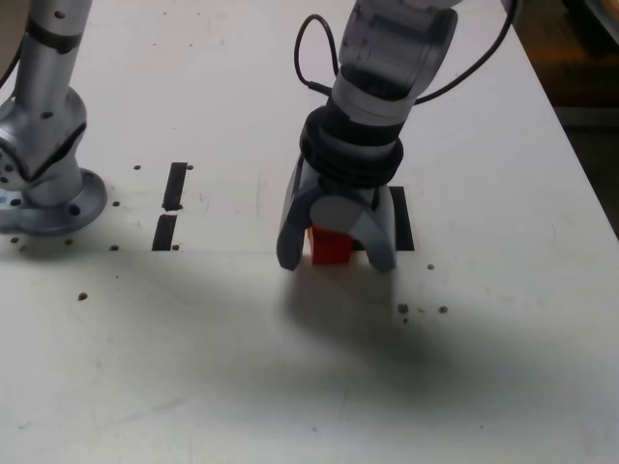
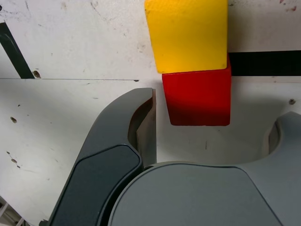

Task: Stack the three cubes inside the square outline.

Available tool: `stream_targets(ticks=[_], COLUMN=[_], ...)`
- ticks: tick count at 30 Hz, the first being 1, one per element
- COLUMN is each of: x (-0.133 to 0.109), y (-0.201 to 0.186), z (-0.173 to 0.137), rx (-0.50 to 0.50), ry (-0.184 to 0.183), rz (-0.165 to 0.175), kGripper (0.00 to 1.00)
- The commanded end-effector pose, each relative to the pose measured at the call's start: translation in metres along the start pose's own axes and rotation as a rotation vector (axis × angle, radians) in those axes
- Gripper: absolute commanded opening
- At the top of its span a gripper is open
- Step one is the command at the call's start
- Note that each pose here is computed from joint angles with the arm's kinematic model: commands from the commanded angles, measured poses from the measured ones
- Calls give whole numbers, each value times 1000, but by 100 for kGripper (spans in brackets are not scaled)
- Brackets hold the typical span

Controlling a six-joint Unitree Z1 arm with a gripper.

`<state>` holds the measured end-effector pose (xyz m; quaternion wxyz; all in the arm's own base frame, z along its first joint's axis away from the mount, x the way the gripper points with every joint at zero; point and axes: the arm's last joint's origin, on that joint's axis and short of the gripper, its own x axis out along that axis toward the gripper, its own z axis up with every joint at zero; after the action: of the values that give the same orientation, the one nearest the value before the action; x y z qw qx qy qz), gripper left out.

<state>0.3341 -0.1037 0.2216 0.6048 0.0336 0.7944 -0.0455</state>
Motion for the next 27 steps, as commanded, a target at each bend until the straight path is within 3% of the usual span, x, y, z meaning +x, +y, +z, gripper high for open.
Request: stream_targets(ticks=[1, 4, 9, 17, 22, 27], x=[4, 8, 11, 11, 14, 17], y=[2, 6, 10, 9, 9, 13], z=[2, 3, 4, 9, 10, 5], rx=[-3, -9, -20, 6, 25, 17], ry=[10, 18, 21, -30, -50, -32], rz=[3, 3, -3, -32, -49, -51], kGripper=[83, 80, 62, 32, 22, 18])
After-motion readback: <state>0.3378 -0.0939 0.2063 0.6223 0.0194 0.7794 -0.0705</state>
